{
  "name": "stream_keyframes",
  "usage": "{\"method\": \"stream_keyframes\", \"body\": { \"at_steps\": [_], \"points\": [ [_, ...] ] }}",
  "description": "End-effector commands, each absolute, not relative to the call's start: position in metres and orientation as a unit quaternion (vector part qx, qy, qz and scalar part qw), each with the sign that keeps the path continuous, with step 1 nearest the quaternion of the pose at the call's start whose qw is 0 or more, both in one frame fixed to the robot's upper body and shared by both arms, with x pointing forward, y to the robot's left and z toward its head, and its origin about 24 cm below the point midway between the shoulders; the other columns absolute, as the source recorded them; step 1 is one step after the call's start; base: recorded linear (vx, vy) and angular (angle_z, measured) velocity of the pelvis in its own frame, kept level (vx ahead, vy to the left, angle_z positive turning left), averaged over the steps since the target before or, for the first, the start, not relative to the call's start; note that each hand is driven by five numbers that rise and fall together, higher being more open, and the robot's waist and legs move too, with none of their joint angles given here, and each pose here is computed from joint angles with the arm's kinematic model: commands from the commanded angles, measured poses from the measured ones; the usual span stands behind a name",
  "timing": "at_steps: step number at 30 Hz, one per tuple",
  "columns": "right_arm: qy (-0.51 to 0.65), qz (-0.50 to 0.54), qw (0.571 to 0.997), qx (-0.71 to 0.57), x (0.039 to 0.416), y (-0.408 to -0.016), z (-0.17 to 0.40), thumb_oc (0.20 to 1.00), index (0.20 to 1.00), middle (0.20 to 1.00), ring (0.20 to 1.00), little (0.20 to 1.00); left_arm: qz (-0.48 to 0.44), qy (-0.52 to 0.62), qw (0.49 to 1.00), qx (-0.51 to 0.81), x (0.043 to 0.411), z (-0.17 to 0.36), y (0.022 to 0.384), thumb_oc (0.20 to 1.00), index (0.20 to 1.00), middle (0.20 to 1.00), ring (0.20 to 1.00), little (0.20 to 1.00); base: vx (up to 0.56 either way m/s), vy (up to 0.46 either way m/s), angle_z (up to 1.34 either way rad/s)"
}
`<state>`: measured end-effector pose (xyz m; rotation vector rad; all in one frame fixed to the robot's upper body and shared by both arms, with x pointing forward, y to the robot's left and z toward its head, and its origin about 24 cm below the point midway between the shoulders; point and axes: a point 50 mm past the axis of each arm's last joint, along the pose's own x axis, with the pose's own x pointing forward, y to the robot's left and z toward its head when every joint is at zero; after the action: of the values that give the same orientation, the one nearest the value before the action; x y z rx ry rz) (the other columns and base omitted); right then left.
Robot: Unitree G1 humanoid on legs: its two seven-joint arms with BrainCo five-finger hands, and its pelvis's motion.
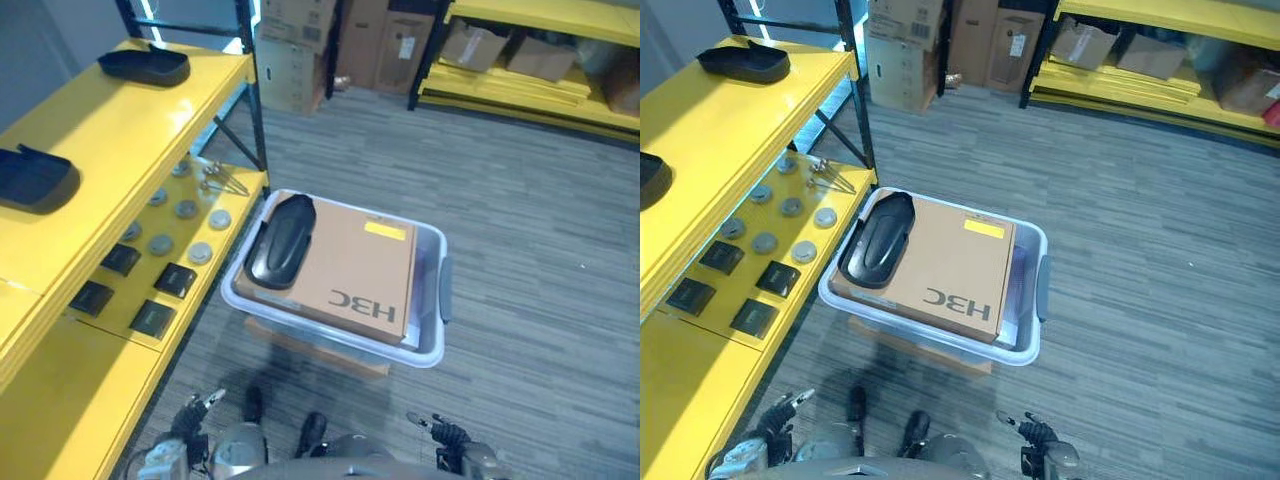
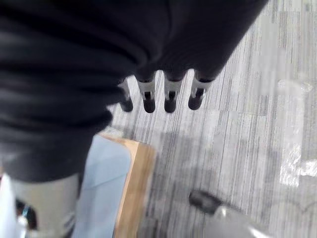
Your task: Move parts from the plastic box to the shelf.
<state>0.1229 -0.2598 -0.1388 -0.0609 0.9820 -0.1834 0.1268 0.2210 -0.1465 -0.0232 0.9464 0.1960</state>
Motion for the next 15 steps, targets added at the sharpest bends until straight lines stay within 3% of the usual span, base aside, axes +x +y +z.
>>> {"method": "stream_keyframes", "body": {
  "at_steps": [1, 2, 3, 7, 12, 15],
  "points": [
    [0.38, -0.064, 0.921, -0.05, 0.152, -0.249, -0.122, 1.0, 1.0, 1.0, 1.0, 1.0, 0.115, 0.427, 0.897, 0.015, 0.143, -0.135, 0.24, 1.0, 1.0, 1.0, 1.0, 1.0, 0.02, 0.088, 0.07],
    [0.38, -0.064, 0.921, -0.05, 0.152, -0.249, -0.122, 1.0, 1.0, 1.0, 1.0, 1.0, 0.115, 0.427, 0.897, 0.015, 0.143, -0.135, 0.24, 1.0, 1.0, 1.0, 1.0, 1.0, 0.03, 0.165, -0.08],
    [0.286, -0.049, 0.954, -0.073, 0.178, -0.235, -0.098, 1.0, 1.0, 1.0, 1.0, 1.0, 0.111, 0.422, 0.899, 0.024, 0.142, -0.134, 0.243, 1.0, 1.0, 1.0, 1.0, 1.0, 0.03, 0.151, -0.19],
    [0.079, 0.001, 0.992, -0.103, 0.226, -0.207, -0.02, 1.0, 1.0, 1.0, 1.0, 1.0, 0.133, 0.43, 0.893, 0.011, 0.122, -0.138, 0.247, 1.0, 1.0, 1.0, 1.0, 1.0, 0.06, 0.16, -0.07],
    [-0.128, 0.021, 0.986, -0.109, 0.264, -0.191, 0.082, 1.0, 1.0, 1.0, 1.0, 1.0, 0.141, 0.446, 0.884, -0.003, 0.104, -0.143, 0.248, 1.0, 1.0, 1.0, 1.0, 1.0, 0.07, 0.106, -0.17],
    [-0.135, -0.032, 0.978, -0.155, 0.294, -0.197, 0.102, 1.0, 1.0, 1.0, 1.0, 1.0, 0.129, 0.452, 0.883, -0.001, 0.104, -0.144, 0.246, 1.0, 1.0, 1.0, 1.0, 1.0, 0.04, 0.037, -0.01]
  ]
}}
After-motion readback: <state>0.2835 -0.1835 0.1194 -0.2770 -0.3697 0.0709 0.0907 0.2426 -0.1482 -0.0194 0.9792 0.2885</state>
